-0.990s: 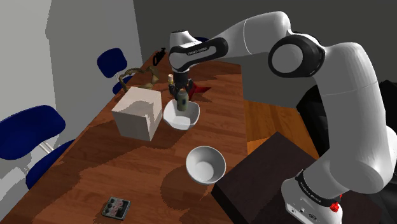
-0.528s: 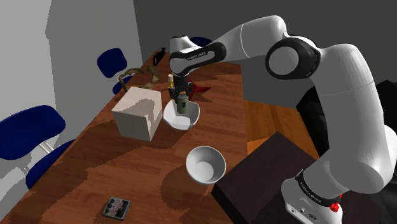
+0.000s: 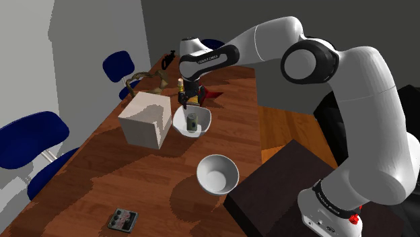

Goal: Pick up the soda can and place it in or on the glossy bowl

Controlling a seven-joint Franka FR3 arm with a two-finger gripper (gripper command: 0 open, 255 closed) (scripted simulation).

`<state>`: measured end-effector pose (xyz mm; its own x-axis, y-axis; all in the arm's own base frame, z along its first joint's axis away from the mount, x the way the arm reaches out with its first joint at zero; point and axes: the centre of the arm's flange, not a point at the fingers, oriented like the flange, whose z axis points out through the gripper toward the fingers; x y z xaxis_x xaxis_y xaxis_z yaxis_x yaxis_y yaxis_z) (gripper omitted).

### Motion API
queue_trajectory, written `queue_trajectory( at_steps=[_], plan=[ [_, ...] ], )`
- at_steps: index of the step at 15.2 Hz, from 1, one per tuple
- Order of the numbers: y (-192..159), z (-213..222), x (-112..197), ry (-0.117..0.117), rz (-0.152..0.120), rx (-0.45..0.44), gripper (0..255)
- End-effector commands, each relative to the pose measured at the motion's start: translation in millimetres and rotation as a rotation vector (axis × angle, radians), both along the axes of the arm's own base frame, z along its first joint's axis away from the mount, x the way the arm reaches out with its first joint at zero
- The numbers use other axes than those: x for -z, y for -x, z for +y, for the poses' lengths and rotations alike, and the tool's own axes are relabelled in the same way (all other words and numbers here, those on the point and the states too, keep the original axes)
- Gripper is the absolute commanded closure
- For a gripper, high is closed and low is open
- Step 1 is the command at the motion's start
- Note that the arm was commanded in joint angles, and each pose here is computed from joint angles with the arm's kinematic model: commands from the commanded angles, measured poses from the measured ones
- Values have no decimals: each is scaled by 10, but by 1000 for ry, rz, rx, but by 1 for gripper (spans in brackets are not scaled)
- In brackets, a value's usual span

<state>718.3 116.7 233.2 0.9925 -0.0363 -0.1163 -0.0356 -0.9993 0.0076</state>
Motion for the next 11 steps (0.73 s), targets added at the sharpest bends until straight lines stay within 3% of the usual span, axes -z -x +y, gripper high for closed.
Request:
queue_trajectory(
  at_steps=[1, 2, 6, 11],
  plan=[
    [0, 0, 0, 0, 0, 0, 0],
    [0, 0, 0, 0, 0, 0, 0],
    [-59, 2, -496, 0, 0, 0, 0],
    [-59, 2, -496, 0, 0, 0, 0]
  ],
)
